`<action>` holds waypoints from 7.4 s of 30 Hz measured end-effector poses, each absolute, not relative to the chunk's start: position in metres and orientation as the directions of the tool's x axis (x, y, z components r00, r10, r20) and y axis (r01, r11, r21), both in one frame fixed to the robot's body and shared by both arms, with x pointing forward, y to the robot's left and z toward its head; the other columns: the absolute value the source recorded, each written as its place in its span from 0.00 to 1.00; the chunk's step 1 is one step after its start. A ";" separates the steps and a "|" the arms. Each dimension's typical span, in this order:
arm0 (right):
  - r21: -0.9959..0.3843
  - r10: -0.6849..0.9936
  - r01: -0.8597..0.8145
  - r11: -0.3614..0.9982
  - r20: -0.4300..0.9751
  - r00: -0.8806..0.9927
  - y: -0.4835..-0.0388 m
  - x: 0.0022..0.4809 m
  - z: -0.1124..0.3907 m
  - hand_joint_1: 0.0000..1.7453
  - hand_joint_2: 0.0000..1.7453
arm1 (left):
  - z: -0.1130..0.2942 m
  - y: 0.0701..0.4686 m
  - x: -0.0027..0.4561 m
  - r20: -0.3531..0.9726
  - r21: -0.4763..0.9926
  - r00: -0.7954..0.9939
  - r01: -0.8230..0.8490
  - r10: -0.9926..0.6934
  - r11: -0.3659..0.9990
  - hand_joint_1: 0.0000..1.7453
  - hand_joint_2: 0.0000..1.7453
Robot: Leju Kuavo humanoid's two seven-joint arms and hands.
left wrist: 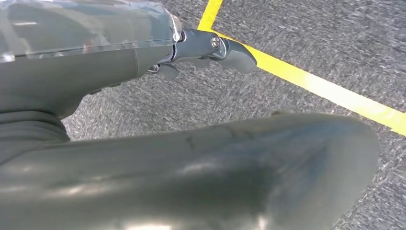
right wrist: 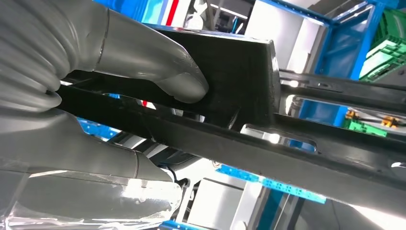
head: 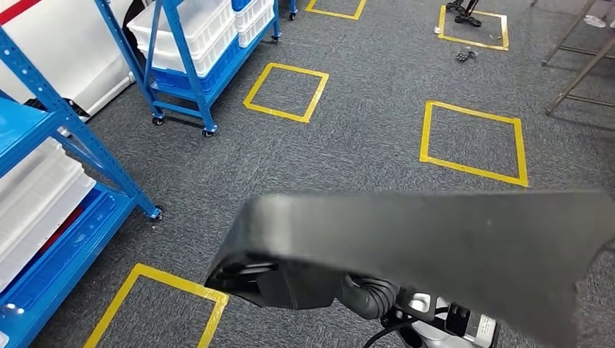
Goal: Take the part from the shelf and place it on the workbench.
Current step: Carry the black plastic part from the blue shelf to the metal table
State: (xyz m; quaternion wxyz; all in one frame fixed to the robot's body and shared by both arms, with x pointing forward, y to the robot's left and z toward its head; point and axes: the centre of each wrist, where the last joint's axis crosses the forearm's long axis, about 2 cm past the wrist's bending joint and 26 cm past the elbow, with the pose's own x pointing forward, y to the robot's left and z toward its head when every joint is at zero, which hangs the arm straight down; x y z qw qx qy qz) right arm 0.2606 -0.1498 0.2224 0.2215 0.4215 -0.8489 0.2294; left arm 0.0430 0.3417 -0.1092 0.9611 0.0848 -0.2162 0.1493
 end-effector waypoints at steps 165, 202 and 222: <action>-0.098 -0.629 -0.818 0.566 0.590 -0.506 -0.129 0.254 0.216 1.00 1.00 | -0.111 0.320 0.045 0.452 0.036 0.853 -0.309 0.260 0.951 0.00 0.00; -0.094 -0.612 -0.800 0.592 0.593 -0.523 -0.129 0.251 0.213 1.00 1.00 | -0.110 0.322 0.047 0.451 0.044 0.864 -0.272 0.224 0.961 0.00 0.00; -0.143 -0.582 -0.762 0.631 0.562 -0.588 -0.137 0.249 0.217 1.00 1.00 | -0.110 0.324 0.050 0.457 0.036 0.862 -0.266 0.221 0.963 0.00 0.00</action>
